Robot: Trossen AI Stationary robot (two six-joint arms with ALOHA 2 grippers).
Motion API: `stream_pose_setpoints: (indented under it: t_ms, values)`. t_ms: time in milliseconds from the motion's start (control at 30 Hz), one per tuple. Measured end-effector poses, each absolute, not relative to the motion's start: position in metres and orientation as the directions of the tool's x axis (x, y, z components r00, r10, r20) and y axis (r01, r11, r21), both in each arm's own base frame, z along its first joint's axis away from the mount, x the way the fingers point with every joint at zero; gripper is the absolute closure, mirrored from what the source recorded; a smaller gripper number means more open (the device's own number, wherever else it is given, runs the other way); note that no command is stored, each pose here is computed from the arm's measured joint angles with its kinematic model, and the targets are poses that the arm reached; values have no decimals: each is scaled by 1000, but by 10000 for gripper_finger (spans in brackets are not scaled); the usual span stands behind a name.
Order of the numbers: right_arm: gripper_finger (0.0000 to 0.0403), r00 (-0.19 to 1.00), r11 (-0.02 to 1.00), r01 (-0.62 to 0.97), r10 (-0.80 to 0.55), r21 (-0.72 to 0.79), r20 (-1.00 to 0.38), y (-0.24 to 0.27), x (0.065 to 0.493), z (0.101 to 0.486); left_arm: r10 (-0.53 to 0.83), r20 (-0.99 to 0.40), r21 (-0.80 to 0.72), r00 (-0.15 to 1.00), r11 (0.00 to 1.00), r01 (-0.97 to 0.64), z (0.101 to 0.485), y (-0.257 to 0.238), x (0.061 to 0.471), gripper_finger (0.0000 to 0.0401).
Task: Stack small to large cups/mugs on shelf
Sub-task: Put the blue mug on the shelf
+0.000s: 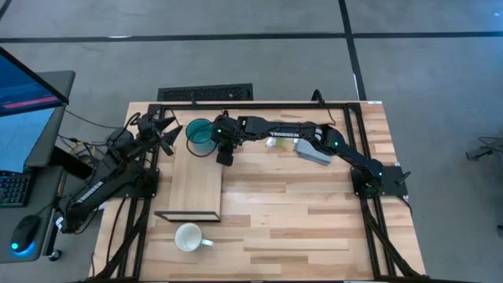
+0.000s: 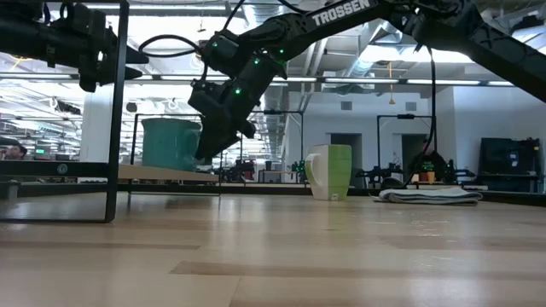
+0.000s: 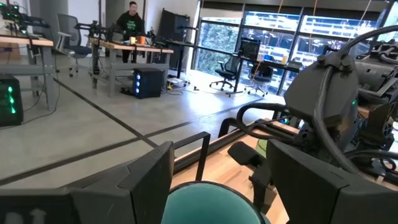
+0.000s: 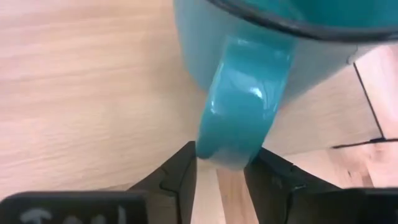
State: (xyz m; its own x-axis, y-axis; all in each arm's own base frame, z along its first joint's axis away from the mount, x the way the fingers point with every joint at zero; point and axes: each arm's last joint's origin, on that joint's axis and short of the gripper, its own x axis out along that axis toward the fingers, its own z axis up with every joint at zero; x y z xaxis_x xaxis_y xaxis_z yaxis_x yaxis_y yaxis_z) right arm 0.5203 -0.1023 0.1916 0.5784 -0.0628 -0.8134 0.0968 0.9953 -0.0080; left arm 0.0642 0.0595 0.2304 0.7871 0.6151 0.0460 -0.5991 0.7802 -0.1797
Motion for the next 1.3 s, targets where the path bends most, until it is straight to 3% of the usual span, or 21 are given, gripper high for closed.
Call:
stream_pose_setpoints:
  t_ms: [567,1000,1300]
  values:
    - [290,646,989,136,-135,-60,-752,-107,526,225,611,46,-180,790,783,-595,230,59,64,153]
    - [291,603,988,141,-133,-59,-786,-108,522,222,608,45,-179,793,785,-592,230,59,64,153]
    - [270,605,986,163,-127,-34,-786,-108,522,222,608,37,-181,793,785,-593,229,59,64,153]
